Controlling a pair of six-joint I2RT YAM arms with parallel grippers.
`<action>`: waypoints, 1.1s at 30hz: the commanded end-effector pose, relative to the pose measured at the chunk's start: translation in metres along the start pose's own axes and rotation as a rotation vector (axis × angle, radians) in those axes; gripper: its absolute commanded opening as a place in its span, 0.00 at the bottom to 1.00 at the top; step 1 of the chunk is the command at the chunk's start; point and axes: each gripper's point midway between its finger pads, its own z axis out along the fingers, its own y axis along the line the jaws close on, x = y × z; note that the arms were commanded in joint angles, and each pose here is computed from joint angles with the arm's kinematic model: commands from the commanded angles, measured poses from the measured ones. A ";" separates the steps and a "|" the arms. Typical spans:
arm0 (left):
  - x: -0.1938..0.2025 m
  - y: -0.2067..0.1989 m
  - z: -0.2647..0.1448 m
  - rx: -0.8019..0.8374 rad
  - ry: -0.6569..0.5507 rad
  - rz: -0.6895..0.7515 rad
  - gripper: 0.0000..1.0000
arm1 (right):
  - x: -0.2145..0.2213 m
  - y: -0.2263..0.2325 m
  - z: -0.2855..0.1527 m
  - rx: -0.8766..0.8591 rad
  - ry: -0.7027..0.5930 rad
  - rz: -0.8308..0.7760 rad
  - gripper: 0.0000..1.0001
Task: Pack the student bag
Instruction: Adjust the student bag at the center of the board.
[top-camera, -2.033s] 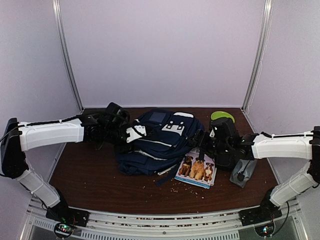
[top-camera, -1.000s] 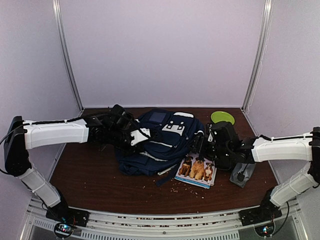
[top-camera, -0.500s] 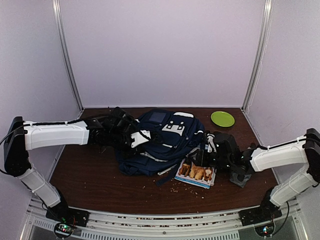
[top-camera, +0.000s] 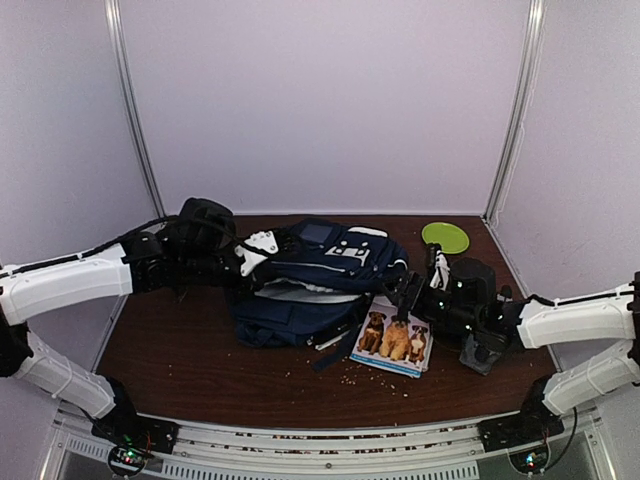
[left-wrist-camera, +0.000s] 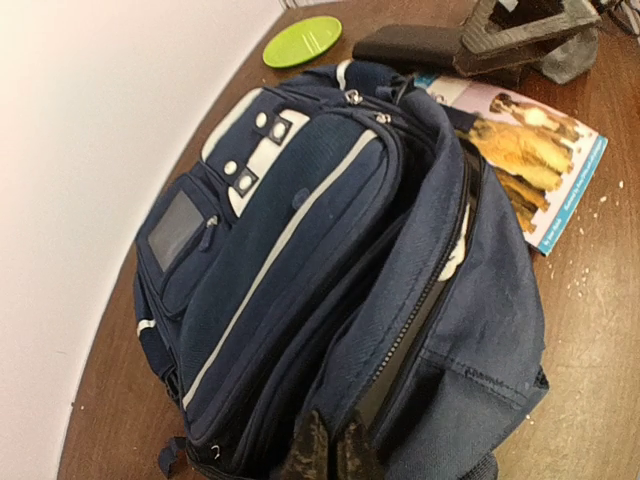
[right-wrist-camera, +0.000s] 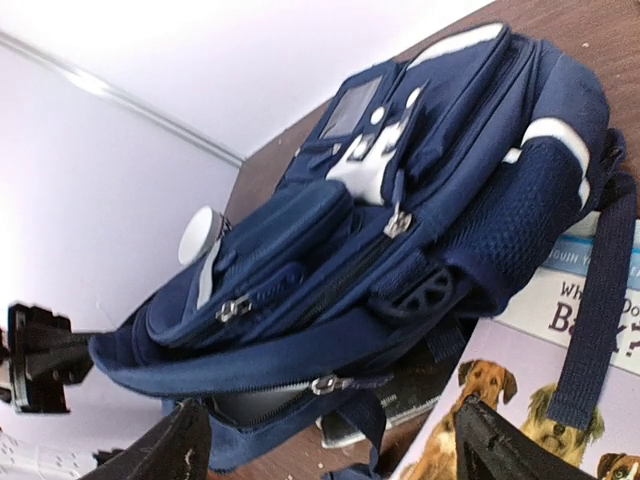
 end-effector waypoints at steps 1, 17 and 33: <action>-0.042 0.017 -0.022 -0.076 -0.192 -0.067 0.00 | -0.037 -0.016 0.000 0.142 -0.097 0.168 0.84; -0.067 0.014 -0.016 -0.145 -0.254 -0.082 0.00 | -0.045 -0.070 0.074 0.359 0.015 0.382 0.81; -0.077 0.006 -0.020 -0.174 -0.292 -0.175 0.00 | -0.056 0.038 0.192 0.092 0.396 0.039 0.56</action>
